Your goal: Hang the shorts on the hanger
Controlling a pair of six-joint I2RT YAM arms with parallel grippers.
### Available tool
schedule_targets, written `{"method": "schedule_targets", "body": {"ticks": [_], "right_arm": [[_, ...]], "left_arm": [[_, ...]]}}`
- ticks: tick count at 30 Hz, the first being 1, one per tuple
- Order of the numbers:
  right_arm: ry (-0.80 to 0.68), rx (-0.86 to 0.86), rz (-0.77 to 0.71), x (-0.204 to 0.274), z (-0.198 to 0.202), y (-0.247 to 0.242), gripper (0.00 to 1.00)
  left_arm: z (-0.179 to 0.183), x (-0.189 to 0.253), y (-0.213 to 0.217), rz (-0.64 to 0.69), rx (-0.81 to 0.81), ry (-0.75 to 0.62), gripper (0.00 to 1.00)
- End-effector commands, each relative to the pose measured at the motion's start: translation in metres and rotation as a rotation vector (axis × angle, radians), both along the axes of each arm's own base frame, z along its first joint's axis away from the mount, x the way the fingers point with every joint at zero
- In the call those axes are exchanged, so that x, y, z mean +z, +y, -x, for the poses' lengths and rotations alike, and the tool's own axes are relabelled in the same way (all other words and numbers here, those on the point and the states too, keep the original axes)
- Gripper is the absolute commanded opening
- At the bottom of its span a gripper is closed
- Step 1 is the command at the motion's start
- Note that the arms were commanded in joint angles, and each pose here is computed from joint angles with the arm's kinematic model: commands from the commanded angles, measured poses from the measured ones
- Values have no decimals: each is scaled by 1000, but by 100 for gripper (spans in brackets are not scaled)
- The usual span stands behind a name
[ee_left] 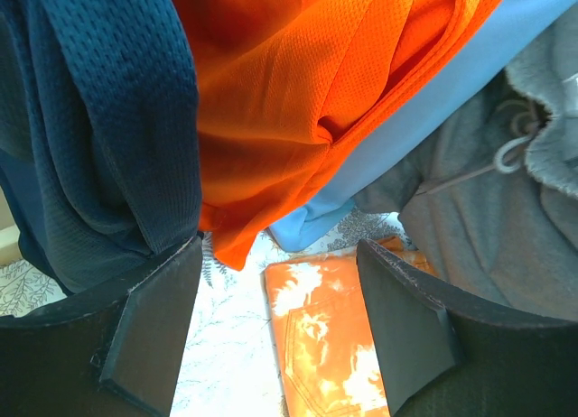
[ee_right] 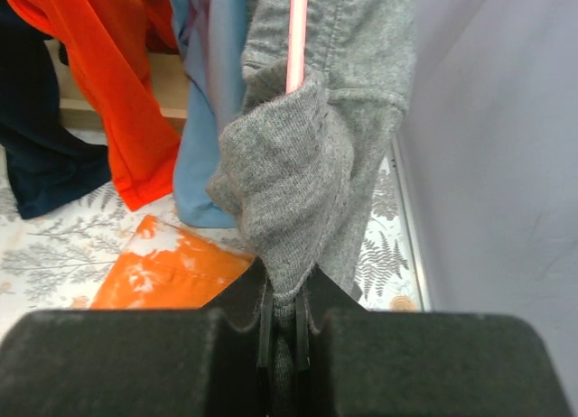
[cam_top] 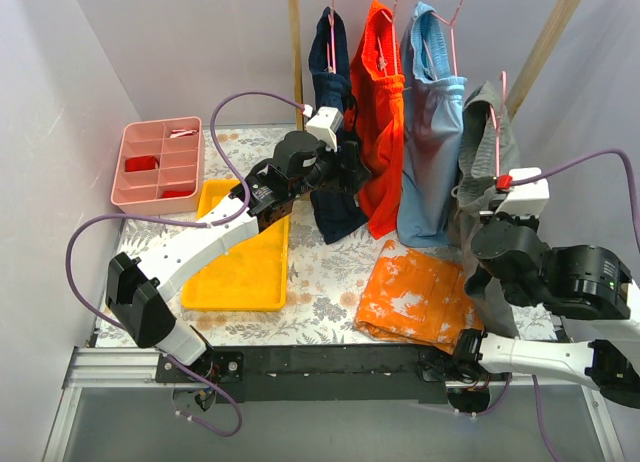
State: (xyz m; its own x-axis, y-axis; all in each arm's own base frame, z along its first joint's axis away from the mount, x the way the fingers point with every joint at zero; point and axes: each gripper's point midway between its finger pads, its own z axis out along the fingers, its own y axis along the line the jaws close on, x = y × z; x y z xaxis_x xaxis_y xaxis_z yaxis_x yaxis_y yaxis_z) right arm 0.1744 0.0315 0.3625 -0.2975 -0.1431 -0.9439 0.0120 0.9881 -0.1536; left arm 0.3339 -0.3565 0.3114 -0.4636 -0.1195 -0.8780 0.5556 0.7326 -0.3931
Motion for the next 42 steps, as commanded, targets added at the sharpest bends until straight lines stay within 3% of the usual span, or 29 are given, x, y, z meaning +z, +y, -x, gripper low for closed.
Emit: {"method": "schedule_targets", "body": {"ticks": [1,8,9,10,13,15,20,28,42], "right_arm": [[-113,-110,7,26,-8,-16,1],[-45,-162,176,21,-27,-6,1],[-96,-159,91,33,-35,1,1],[-81,-124,200,31,-40,0,1],[-12,-140,244,16,-69,-6,1],[0,-134,214,8,-78,-1,1],[-101,-104,55,42,-95,-14,1],[-131,-51,1,69,-109,-20,1],[-160,79,-132,92,-144,-36,1]], "left_arm": [[7,16,10,5,2,-33,69],[5,14,6,1,-5,-28,69],[5,14,6,1,-7,-29,69],[5,14,7,-3,-7,-30,69],[5,14,8,-9,-5,-34,69],[5,15,9,-10,-4,-35,69],[6,13,13,-28,3,-37,69],[13,12,17,-15,-9,-27,70],[83,-9,36,61,-149,113,69]]}}
